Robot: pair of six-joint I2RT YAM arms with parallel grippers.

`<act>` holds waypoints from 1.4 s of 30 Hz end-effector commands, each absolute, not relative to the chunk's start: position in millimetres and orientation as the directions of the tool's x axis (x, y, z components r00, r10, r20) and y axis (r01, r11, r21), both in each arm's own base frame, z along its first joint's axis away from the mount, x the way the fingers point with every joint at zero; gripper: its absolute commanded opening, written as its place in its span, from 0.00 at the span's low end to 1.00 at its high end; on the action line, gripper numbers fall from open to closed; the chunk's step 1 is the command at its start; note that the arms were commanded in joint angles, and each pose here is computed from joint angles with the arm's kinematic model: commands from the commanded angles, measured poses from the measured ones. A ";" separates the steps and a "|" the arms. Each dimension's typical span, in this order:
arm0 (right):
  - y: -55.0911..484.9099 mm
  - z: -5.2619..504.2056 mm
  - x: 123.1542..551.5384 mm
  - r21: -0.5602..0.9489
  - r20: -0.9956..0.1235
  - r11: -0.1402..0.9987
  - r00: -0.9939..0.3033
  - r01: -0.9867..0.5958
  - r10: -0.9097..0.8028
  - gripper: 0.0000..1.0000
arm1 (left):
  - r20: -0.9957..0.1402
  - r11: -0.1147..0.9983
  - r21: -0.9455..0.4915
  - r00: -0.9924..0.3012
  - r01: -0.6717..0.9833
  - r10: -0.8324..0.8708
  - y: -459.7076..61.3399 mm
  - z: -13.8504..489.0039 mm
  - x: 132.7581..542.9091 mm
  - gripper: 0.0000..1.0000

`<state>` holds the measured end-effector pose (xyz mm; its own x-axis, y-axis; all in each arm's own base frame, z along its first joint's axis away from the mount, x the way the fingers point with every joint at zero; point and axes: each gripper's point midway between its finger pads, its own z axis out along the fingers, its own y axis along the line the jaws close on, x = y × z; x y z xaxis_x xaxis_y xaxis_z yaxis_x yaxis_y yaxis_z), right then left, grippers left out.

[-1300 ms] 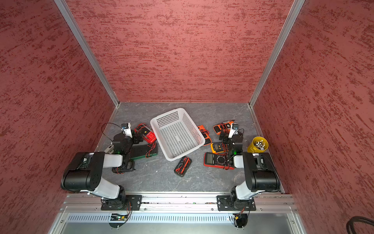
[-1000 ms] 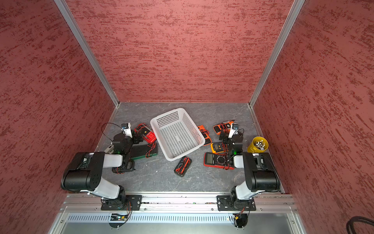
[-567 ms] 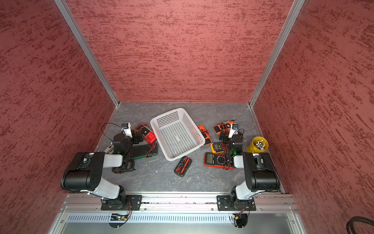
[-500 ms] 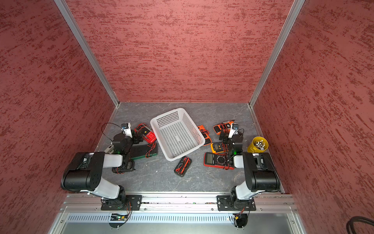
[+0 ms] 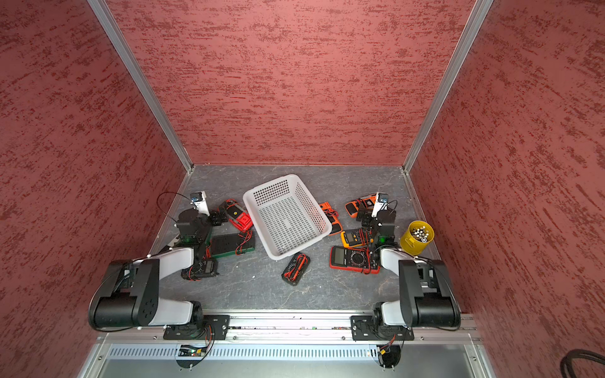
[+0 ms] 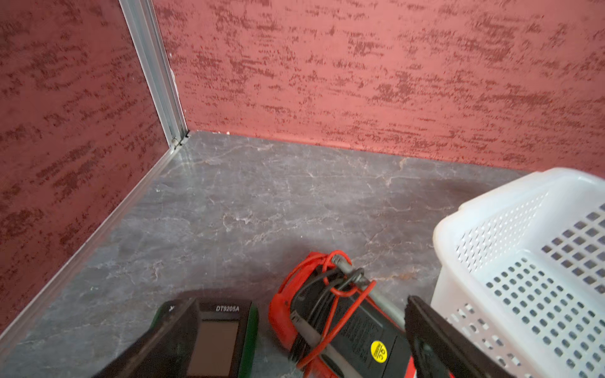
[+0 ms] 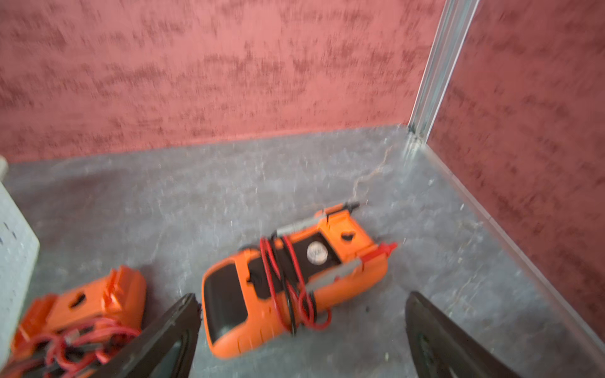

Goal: Put the multimeter into the basket
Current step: Pick up the multimeter from the center of the board.

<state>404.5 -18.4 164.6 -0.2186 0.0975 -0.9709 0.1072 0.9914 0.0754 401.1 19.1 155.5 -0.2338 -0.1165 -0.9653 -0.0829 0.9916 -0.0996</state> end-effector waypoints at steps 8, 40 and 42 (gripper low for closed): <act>-40.3 200.4 373.1 0.160 -0.931 0.943 -0.272 0.293 0.242 0.99 | -0.957 0.988 -0.112 -0.256 -0.104 -0.136 20.8 200.4 394.8 1.00; 42.5 102.9 199.2 0.228 -0.010 0.410 -0.419 0.883 0.908 0.99 | -0.907 0.968 -0.248 -0.340 -0.041 -0.247 -24.3 248.9 409.1 1.00; 45.0 99.3 196.5 0.203 -0.008 0.405 -0.412 0.891 0.911 0.99 | -0.906 0.968 -0.250 -0.348 -0.020 -0.242 -30.5 248.2 409.6 1.00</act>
